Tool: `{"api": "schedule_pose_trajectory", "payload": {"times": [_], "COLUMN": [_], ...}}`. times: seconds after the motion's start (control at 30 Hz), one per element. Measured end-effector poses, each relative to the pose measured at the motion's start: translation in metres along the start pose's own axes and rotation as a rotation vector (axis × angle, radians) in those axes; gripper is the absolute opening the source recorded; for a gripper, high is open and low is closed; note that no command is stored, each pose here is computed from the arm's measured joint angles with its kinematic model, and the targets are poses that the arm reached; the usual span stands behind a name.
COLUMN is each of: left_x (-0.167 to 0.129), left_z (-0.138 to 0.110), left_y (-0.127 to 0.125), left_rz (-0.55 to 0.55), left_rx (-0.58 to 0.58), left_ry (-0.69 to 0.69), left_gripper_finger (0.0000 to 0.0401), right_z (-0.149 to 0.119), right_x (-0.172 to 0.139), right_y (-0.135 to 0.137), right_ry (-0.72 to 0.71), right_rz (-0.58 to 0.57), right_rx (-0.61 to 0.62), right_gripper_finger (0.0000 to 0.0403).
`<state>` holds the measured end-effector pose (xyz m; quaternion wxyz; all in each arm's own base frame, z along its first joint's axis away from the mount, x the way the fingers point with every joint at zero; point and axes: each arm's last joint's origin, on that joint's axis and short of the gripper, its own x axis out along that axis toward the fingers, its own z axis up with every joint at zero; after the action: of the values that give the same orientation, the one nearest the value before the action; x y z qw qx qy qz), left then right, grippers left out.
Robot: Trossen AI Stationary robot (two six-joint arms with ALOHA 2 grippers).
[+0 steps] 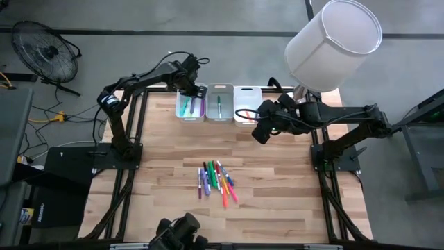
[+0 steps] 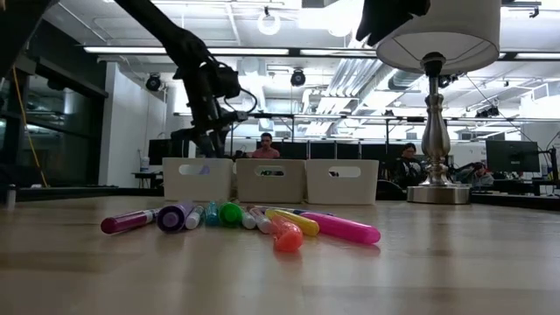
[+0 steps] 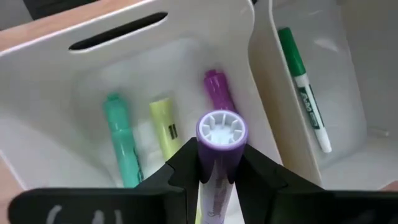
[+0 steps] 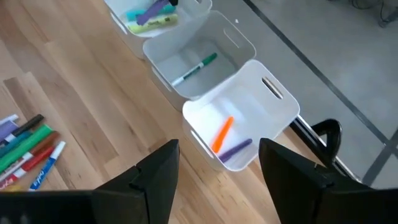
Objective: Pick & Place Markers
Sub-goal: Put the right purple highlighter pen into the left white bin
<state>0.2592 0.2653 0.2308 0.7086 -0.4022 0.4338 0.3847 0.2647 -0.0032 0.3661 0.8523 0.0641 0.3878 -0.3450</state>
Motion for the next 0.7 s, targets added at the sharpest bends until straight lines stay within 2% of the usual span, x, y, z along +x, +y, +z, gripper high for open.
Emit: {"api": "schedule_pose_trajectory", "payload": {"times": [0.4, 0.53, 0.7], "left_x": [0.000, 0.000, 0.001], "left_z": [-0.002, -0.003, -0.007], "left_y": [0.000, -0.004, -0.013], "left_rz": [0.002, -0.048, -0.053], "left_rx": [0.003, 0.038, 0.082], "left_ry": [0.014, 0.035, 0.036], "left_gripper_finger": [0.0088, 0.0089, 0.0093], "right_z": [-0.003, -0.004, -0.007], "right_x": [-0.001, -0.002, -0.005], "right_y": [0.001, 0.003, 0.008], "right_ry": [0.043, 0.045, 0.039], "right_rz": [0.037, 0.048, 0.059], "right_rx": [0.012, 0.008, 0.016], "right_gripper_finger": [0.0210, 0.0209, 0.0210]}}
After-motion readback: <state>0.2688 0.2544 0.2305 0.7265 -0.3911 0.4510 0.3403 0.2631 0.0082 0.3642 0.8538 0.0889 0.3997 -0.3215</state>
